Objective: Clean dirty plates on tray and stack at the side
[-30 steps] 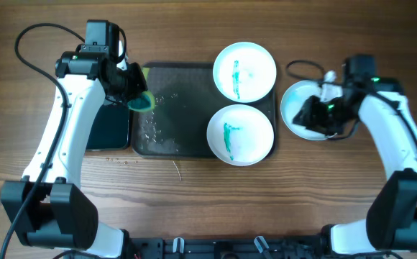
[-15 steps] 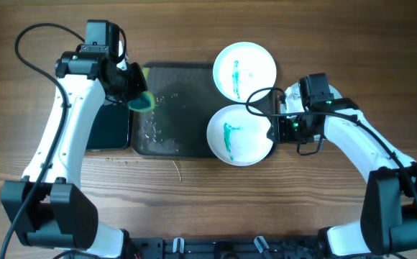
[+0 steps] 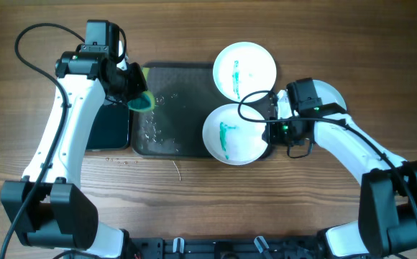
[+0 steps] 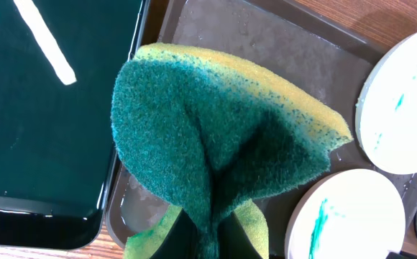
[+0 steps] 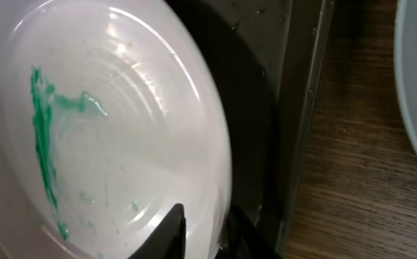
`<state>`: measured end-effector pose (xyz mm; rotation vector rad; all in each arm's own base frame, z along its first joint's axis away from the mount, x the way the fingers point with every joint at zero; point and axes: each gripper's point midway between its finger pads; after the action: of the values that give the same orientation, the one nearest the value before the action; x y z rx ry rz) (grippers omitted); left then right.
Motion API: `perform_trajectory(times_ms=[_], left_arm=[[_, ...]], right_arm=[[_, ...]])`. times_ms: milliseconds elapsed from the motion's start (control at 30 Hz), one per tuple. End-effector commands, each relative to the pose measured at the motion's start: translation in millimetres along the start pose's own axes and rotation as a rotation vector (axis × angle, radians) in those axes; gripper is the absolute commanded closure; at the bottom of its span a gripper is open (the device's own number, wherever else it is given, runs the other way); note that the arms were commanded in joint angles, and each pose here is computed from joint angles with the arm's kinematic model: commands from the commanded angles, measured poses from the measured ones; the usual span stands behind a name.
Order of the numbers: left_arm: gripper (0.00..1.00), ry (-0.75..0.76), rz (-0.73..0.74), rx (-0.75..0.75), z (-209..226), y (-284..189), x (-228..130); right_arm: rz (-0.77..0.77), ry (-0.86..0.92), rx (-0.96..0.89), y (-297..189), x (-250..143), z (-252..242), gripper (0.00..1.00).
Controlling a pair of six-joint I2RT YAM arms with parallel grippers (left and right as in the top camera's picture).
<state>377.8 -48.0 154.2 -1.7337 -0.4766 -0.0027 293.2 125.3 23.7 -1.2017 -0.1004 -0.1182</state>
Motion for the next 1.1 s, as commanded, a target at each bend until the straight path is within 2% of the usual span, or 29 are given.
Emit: perform_trajectory(times_ms=[0,100,267,467,600,633,700,800,933,1000,1067], left_arm=[[0.96,0.023,-0.009,0.005,-1,-1,3],[0.96,0.027,-0.009,0.005,-1,-1,3],[0.96,0.026,-0.009,0.005,-1,-1,3],[0.96,0.025,-0.009,0.005,-1,-1,3],[0.96,0.025,-0.009,0.005,-1,-1,2],[0.96,0.025,-0.009,0.005,-1,-1,2],[0.96,0.023,-0.009,0.005,-1,-1,2],[0.96,0.022,-0.008,0.005,-1,0,2],[0.96,-0.011,0.004,0.010,2,4,-1],[0.96,-0.033,0.024,0.011,3,11,-7],[0.96,-0.037,0.042,0.012,5,18,-13]], right_arm=[[0.036,0.074,-0.045,21,-7,1,0.87],[0.018,0.062,-0.018,31,-6,26,0.96],[-0.085,0.057,0.028,33,12,77,0.96],[-0.254,0.218,0.024,41,35,99,0.96],[-0.260,0.230,0.055,60,37,110,0.96],[-0.251,0.229,0.058,64,36,110,0.94],[-0.245,0.213,0.061,66,36,112,0.80],[-0.252,0.140,0.056,59,45,119,0.70],[-0.259,-0.005,0.020,59,63,124,0.69],[-0.229,-0.024,-0.014,68,66,115,0.72],[-0.194,-0.023,-0.019,76,62,111,0.79]])
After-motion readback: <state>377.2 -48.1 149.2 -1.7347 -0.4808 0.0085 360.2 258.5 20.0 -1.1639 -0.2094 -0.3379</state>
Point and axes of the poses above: each gripper's point midway between its finger pads, its own y axis out along the fingers, its own z axis along the line the jaws close on, x = y × z, and after that the axes turned 1 degree about y, right-handed
